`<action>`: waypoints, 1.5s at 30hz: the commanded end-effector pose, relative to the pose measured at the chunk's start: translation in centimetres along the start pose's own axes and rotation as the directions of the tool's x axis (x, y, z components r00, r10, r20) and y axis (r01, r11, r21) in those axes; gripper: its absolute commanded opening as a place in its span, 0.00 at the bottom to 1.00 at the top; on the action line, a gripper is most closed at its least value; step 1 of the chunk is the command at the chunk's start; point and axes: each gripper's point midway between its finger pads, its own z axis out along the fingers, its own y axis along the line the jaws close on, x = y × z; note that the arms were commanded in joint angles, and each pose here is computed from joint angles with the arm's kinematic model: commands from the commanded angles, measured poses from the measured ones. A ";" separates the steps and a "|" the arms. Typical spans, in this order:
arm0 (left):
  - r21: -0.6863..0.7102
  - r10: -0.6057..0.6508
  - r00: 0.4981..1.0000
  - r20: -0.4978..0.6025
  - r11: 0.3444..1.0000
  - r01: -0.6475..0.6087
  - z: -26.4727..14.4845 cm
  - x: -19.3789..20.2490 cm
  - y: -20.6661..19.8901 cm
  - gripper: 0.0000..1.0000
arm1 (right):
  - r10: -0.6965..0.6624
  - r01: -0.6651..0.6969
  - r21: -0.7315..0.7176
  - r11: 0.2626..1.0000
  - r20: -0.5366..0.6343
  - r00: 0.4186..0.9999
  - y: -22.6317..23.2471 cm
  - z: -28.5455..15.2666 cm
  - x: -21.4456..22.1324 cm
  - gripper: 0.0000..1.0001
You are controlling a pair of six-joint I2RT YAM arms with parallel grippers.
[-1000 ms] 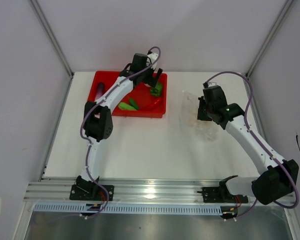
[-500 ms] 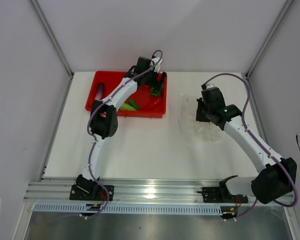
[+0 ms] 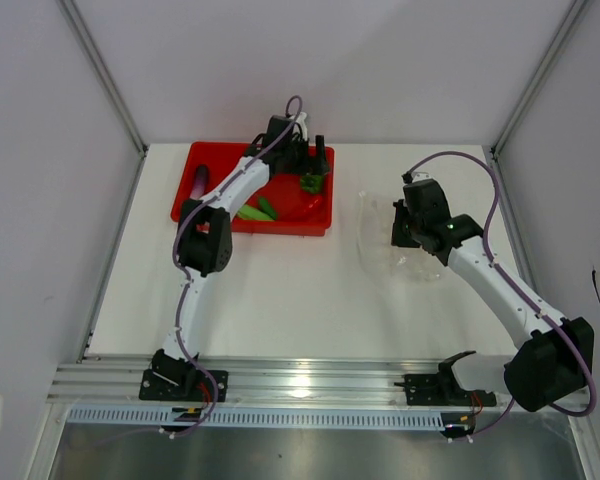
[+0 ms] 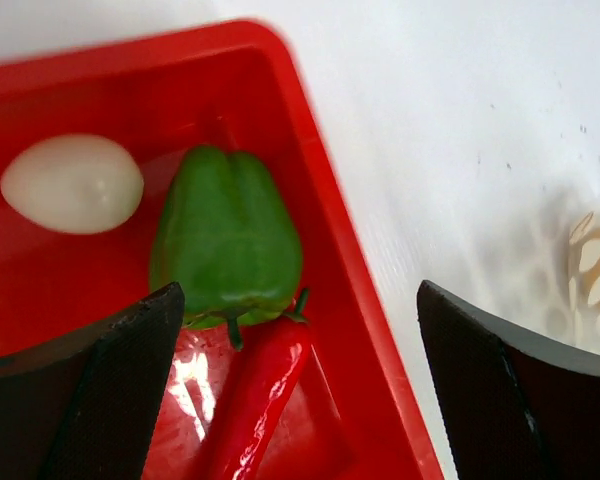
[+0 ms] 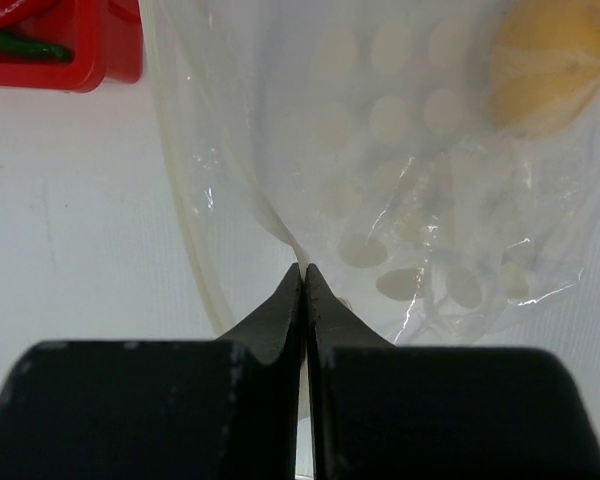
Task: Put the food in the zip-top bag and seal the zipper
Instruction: Pick up the fake vegetable from the bin.
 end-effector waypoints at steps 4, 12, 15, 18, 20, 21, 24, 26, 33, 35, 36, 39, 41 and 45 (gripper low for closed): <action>-0.007 -0.311 0.949 0.056 0.950 0.312 -0.5 0.1 1.7 1.00 | 0.007 -0.005 -0.028 1.000 0.057 0.998 0.5 -0.6 -1.5 0.00; -0.094 -0.520 0.850 0.083 0.845 0.526 0.1 -0.7 3.0 1.00 | 0.013 -0.011 -0.030 0.999 0.066 0.998 0.4 -1.2 -1.5 0.00; -0.054 -0.610 0.790 0.066 0.788 0.613 0.5 -0.1 2.6 0.99 | 0.012 -0.010 -0.033 0.999 0.073 0.997 0.4 -1.4 -1.6 0.00; -0.062 -0.699 0.715 0.029 0.712 0.699 1.1 1.3 2.4 1.00 | 0.013 -0.010 -0.035 0.999 0.077 0.997 0.5 -1.5 -1.8 0.00; -0.086 -0.722 0.691 0.032 0.687 0.722 1.1 1.7 2.6 0.99 | 0.012 -0.009 -0.034 0.999 0.079 0.997 0.4 -1.6 -1.8 0.00; -0.121 -0.752 0.659 0.031 0.652 0.749 1.0 2.4 2.8 1.00 | 0.011 -0.008 -0.037 0.999 0.081 0.997 0.5 -1.6 -1.8 0.00; -0.153 -0.794 0.605 0.060 0.591 0.792 0.6 2.8 3.3 1.00 | 0.013 -0.011 -0.031 0.999 0.080 0.997 0.3 -1.7 -1.6 0.00; -0.160 -0.803 0.589 0.085 0.573 0.804 0.5 3.0 3.6 1.00 | 0.014 -0.011 -0.036 0.999 0.085 0.996 0.4 -1.6 -1.6 0.00; -0.201 -0.864 0.471 0.174 0.438 0.877 0.5 3.4 4.1 1.00 | 0.021 -0.016 -0.045 0.999 0.094 0.995 0.5 -1.7 -1.8 0.00; -0.142 -0.869 0.456 0.195 0.435 0.889 0.8 2.3 3.7 0.99 | 0.018 -0.014 -0.046 0.999 0.096 0.995 0.6 -1.6 -1.8 0.00; -0.138 -0.882 0.426 0.203 0.405 0.904 1.0 2.6 3.7 1.00 | 0.018 -0.014 -0.044 0.999 0.095 0.995 0.6 -1.6 -1.8 0.00; -0.083 -0.891 0.393 0.228 0.384 0.919 1.4 1.5 3.7 1.00 | 0.016 -0.012 -0.043 0.999 0.092 0.996 0.5 -1.5 -1.7 0.00; -0.072 -0.901 0.368 0.231 0.361 0.930 1.9 2.2 4.0 0.99 | 0.014 -0.010 -0.037 0.999 0.091 0.996 0.3 -1.5 -1.6 0.00; 0.076 -0.901 0.358 0.246 0.386 0.919 2.5 -0.2 3.4 1.00 | 0.003 -0.001 -0.021 1.000 0.092 0.996 0.0 -1.3 -1.4 0.00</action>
